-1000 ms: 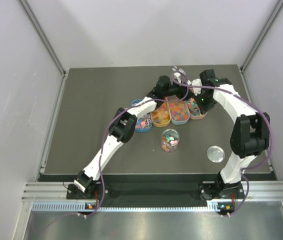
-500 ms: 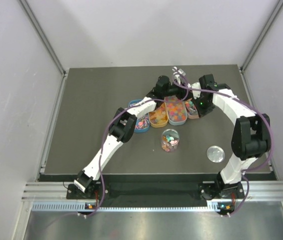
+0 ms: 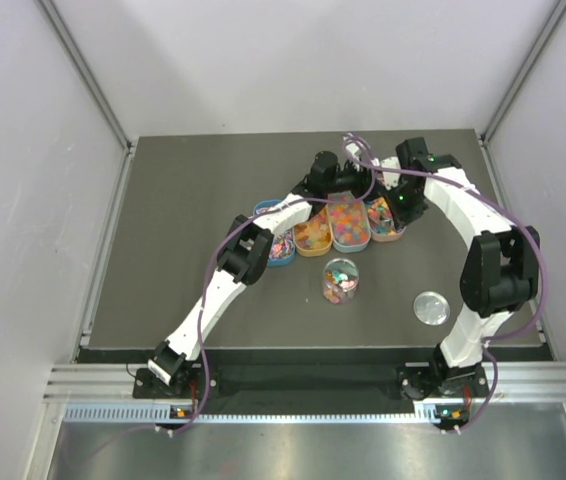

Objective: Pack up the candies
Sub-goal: Scoop the fake candies from the storage box.

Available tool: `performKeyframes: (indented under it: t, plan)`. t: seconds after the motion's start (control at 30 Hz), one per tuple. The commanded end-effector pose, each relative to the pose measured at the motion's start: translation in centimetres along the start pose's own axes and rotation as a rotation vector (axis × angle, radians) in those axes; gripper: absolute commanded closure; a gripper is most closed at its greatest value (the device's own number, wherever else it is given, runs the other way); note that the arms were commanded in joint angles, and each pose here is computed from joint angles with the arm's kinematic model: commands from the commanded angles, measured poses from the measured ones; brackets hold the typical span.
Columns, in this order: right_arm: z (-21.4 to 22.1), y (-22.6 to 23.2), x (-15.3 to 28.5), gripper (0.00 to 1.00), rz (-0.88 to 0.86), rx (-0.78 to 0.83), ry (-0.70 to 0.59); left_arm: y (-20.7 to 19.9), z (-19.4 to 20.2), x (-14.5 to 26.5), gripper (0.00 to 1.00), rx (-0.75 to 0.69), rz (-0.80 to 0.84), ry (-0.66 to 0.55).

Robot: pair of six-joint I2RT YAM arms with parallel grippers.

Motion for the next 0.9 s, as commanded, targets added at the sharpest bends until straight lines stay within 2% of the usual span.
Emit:
performKeyframes:
  t: [0.0,0.13,0.27,0.43,0.67,0.87]
  plan:
    - [-2.2,3.2,1.0,1.0,-0.111,0.062,-0.062,-3.4,-3.9,0.2,0.45,-0.052,0.057,-0.053]
    - [-1.7,3.9,0.2,1.0,-0.106,0.039,-0.035,-3.6,-3.9,0.4,0.45,-0.041,0.062,-0.046]
    - [0.3,5.6,-0.9,1.0,-0.156,-0.115,0.022,-3.9,-3.8,0.5,0.45,-0.038,0.069,-0.049]
    - [-0.5,6.0,-1.1,1.0,-0.166,-0.258,0.014,-4.4,-4.4,0.6,0.45,-0.055,0.075,-0.058]
    - [-2.6,6.8,0.0,1.0,-0.175,-0.279,-0.023,-4.9,-4.7,0.9,0.45,-0.057,0.078,-0.055]
    - [-2.4,5.7,-1.2,1.0,-0.129,-0.237,0.006,-5.3,-4.9,0.9,0.46,-0.068,0.087,-0.064]
Point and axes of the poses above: each gripper's point midway between its finger pads, its own x axis back along the fingers, its own y axis along the line the jaws close on, z = x × y, the point moved 1 cm from there along x, back along the fingers, and after that the axes turned 11 degrees about x, right-handed, at the moved point
